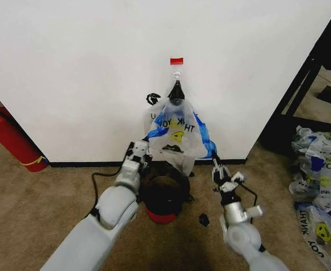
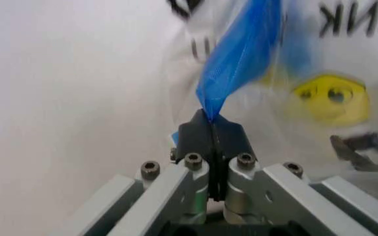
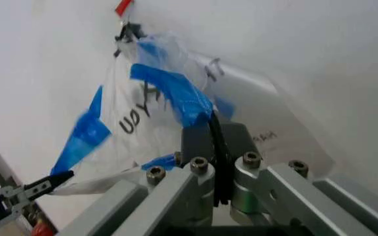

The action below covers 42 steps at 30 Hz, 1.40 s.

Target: Pick up the garbage bag from the wall and place it over the trash bin.

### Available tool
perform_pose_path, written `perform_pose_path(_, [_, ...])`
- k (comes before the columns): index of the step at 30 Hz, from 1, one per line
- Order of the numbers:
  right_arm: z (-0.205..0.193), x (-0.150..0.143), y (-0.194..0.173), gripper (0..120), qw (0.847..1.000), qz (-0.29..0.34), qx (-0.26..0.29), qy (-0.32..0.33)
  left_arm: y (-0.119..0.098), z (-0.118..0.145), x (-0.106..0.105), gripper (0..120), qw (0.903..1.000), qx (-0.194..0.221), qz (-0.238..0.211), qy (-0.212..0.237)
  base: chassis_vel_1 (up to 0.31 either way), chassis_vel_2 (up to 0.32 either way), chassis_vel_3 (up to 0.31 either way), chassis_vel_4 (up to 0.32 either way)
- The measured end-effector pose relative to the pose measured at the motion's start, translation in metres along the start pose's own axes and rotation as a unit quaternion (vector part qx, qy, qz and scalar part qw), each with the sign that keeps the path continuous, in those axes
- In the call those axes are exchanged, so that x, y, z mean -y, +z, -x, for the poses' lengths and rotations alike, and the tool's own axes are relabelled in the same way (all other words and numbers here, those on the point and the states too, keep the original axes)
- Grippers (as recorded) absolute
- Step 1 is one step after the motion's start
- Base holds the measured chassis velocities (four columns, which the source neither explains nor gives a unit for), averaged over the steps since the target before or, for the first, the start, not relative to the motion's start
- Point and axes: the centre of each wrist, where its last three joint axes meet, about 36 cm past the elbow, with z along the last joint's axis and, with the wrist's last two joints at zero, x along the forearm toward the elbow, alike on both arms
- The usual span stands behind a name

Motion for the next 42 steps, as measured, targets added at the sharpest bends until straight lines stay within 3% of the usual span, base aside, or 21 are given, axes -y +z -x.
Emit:
perform_pose_path(5, [-0.022,-0.006,0.004,0,1.0,-0.005,-0.01,-0.002,0.006,-0.018,0.004,0,0.9996,-0.019,-0.021,-0.007,0.0,0.0,0.0,0.0])
perform_pose_path(7, [-0.042,-0.008,0.005,0,0.999,-0.023,-0.019,-0.015,-0.002,-0.036,0.004,0,0.9984,-0.021,-0.046,-0.025,0.0,0.0,0.0,0.0])
perform_pose_path(11, [-0.059,-0.006,0.005,0,0.998,-0.047,-0.033,-0.033,-0.001,-0.049,0.002,0,0.9979,-0.027,-0.046,-0.037,0.0,0.0,0.0,0.0])
perform_pose_path(17, [-0.066,-0.002,0.007,0,0.997,-0.055,-0.034,-0.038,0.002,-0.057,0.004,0,0.9975,-0.024,-0.047,-0.047,0.0,0.0,0.0,0.0])
perform_pose_path(25, [-0.063,-0.006,-0.003,0,0.994,-0.074,-0.032,-0.076,-0.016,-0.087,-0.009,0,0.9957,0.001,-0.045,-0.08,0.0,0.0,0.0,0.0])
perform_pose_path(29, [-0.069,0.0,-0.001,0,0.993,-0.082,-0.042,-0.075,-0.011,-0.092,-0.013,0,0.9952,-0.009,-0.042,-0.088,0.0,0.0,0.0,0.0])
perform_pose_path(34, [-0.076,0.015,0.015,0,0.992,-0.097,-0.048,-0.062,0.013,-0.09,-0.001,0,0.9937,-0.033,-0.055,-0.091,0.0,0.0,0.0,0.0])
perform_pose_path(42, [-0.073,0.013,0.009,0,0.99,-0.111,-0.046,-0.075,0.027,-0.101,0.007,0,0.9925,-0.052,-0.044,-0.102,0.0,0.0,0.0,0.0])
